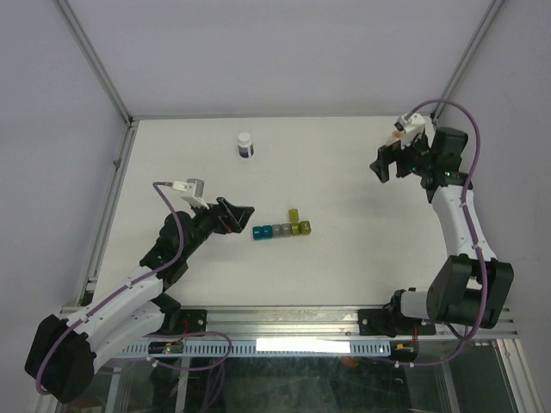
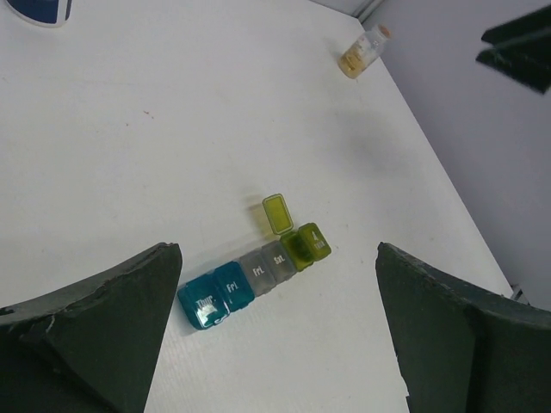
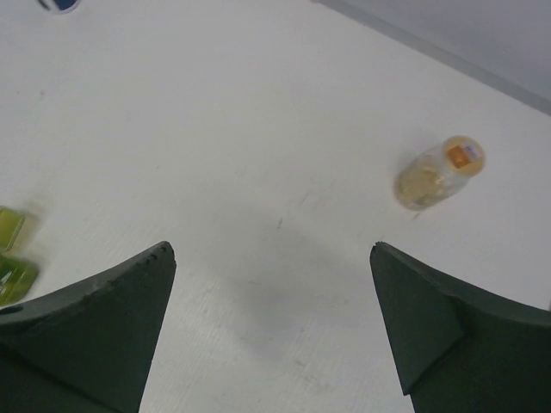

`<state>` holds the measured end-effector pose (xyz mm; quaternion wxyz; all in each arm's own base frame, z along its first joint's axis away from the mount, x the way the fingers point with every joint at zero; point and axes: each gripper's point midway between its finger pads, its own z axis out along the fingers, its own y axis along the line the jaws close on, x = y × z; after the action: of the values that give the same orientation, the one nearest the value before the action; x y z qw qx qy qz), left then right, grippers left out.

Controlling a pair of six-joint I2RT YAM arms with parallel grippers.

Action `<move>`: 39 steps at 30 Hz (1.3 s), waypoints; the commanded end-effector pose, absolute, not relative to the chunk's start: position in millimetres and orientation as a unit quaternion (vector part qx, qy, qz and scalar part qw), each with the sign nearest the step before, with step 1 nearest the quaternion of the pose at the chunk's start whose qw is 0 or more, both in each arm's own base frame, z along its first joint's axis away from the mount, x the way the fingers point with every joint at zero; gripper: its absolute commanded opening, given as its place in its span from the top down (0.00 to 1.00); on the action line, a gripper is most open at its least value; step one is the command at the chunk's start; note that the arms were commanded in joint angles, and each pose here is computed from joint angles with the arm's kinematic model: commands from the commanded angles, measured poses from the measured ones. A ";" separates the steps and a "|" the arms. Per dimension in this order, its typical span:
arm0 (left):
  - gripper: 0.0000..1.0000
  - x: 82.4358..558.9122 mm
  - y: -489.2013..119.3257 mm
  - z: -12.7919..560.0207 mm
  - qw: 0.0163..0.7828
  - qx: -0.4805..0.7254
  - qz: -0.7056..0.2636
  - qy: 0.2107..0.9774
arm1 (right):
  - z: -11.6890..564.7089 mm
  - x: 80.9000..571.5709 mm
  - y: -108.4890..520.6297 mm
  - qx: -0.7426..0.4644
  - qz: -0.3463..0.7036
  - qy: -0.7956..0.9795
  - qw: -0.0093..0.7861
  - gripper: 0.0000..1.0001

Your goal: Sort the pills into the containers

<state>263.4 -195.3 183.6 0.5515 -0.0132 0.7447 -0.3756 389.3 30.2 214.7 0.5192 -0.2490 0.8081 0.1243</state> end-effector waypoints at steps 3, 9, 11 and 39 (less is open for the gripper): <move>0.01 252.3 -192.8 188.0 0.563 0.012 -0.387 0.730 | 231.3 481.8 -22.7 -0.155 0.082 0.837 0.518 0.01; 0.01 245.0 -181.6 200.5 0.590 0.004 -0.385 0.710 | 207.4 548.7 -55.7 -0.112 0.041 0.866 0.485 0.01; 0.01 243.6 -178.9 203.0 0.597 0.001 -0.385 0.704 | 194.6 565.7 -61.5 -0.100 0.042 0.877 0.468 0.01; 0.07 206.8 -220.5 227.5 0.580 0.130 -0.491 0.637 | 137.8 489.8 13.8 -0.245 0.137 0.867 0.412 0.78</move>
<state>224.2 -204.9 202.2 0.5645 0.0643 0.6953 -0.4401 521.4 -39.6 70.0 0.3442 -0.1284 0.9268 0.0785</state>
